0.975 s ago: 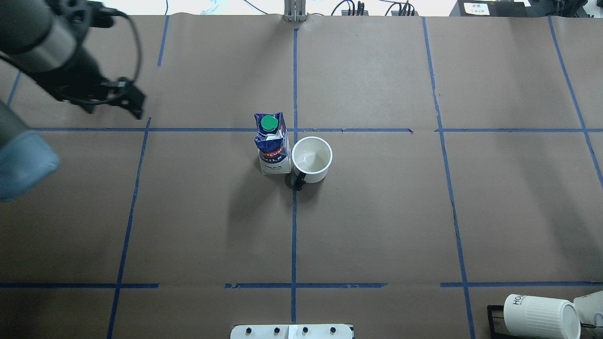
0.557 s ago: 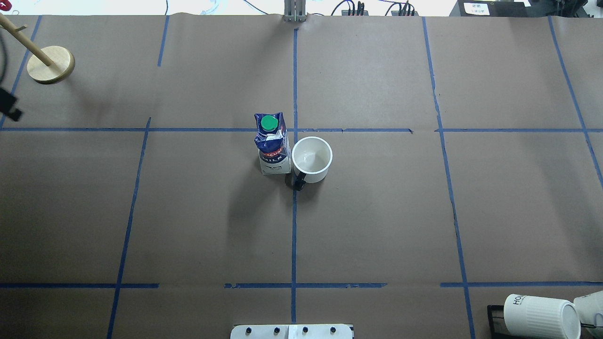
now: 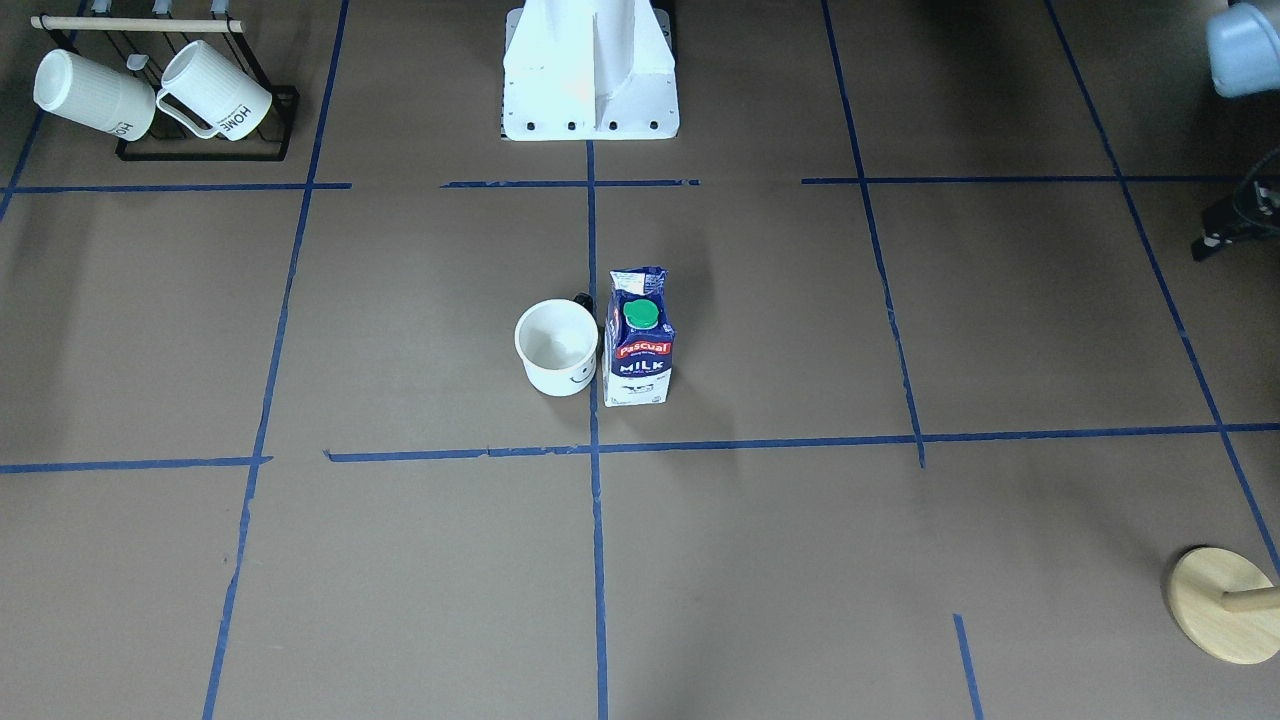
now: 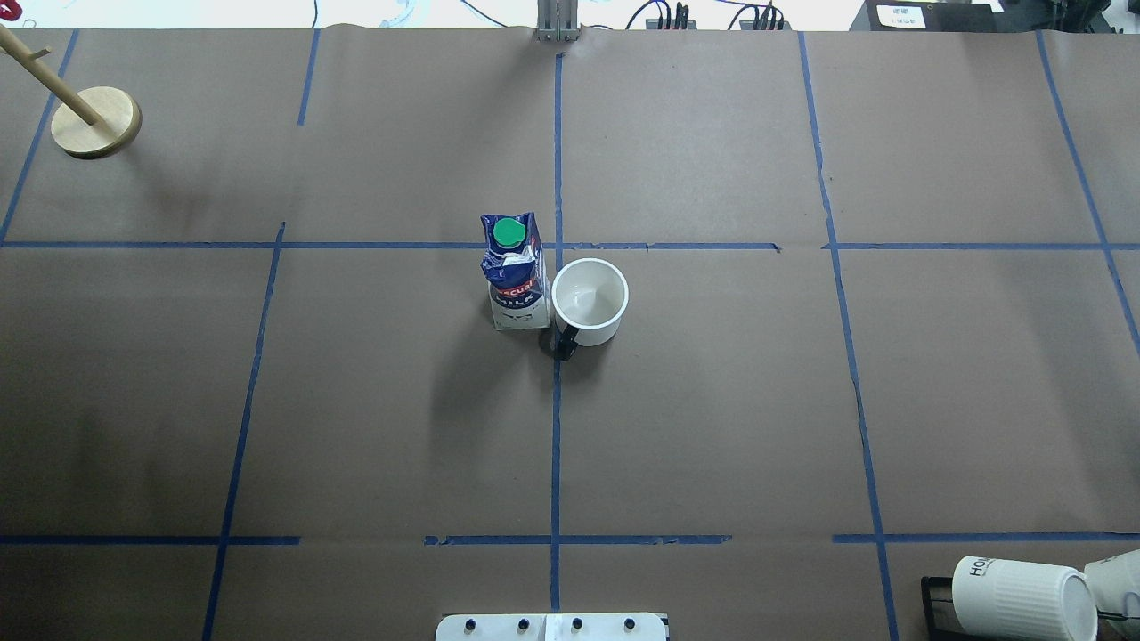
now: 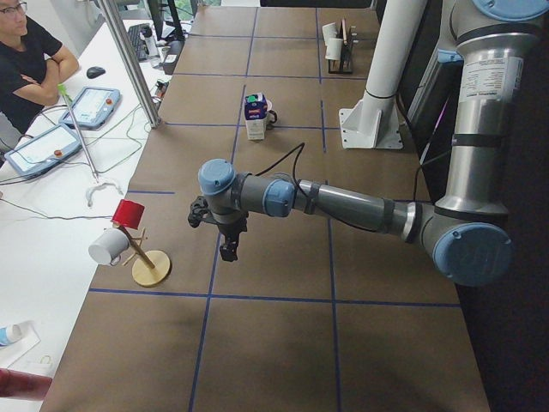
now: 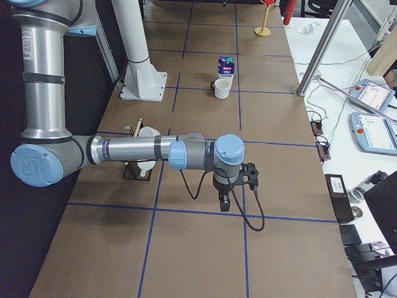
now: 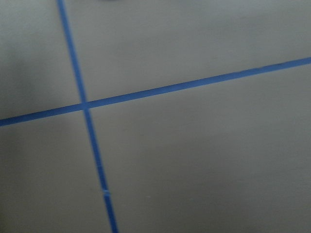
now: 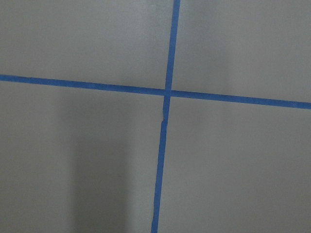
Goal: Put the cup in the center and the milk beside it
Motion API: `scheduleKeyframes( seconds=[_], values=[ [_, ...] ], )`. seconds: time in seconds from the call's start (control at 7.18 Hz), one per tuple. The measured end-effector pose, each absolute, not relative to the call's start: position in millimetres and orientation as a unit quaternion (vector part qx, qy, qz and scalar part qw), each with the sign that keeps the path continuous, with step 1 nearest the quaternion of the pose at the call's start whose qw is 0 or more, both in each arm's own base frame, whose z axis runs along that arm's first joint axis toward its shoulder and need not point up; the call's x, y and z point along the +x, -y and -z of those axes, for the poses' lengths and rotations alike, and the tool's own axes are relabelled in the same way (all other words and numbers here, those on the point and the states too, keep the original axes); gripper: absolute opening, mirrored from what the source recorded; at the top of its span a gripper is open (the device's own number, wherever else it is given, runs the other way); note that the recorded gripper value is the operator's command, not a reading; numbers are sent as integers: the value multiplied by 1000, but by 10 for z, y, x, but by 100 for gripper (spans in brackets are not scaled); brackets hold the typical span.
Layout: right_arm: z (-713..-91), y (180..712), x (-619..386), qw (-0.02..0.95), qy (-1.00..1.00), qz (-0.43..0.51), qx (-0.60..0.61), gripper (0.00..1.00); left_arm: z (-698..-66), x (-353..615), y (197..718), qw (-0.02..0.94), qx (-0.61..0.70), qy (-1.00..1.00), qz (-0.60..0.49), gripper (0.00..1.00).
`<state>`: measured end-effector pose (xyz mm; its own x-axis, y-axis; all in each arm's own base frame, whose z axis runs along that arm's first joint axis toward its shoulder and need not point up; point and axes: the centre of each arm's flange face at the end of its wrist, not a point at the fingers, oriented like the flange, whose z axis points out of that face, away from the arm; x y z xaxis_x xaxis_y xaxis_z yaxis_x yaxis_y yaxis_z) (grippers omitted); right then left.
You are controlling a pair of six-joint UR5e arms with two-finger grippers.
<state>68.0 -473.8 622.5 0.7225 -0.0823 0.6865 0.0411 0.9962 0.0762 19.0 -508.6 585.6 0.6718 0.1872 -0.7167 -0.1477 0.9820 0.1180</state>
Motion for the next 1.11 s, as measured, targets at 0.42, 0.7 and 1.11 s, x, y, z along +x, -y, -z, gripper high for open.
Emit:
scheduleKeyframes(
  seconds=[0.42, 0.7, 1.11],
  values=[
    [-6227, 4737, 673, 926, 376, 12, 20, 100, -6232, -317, 4906, 917, 30, -391, -74, 100],
    [-6219, 4744, 669, 925, 379, 10, 20, 100, -6539, -622, 4723, 919, 20, -391, -55, 100],
    [-6236, 4742, 668, 925, 379, 9, 18, 100, -6695, -695, 4619, 919, 7, -391, -39, 100]
  ],
)
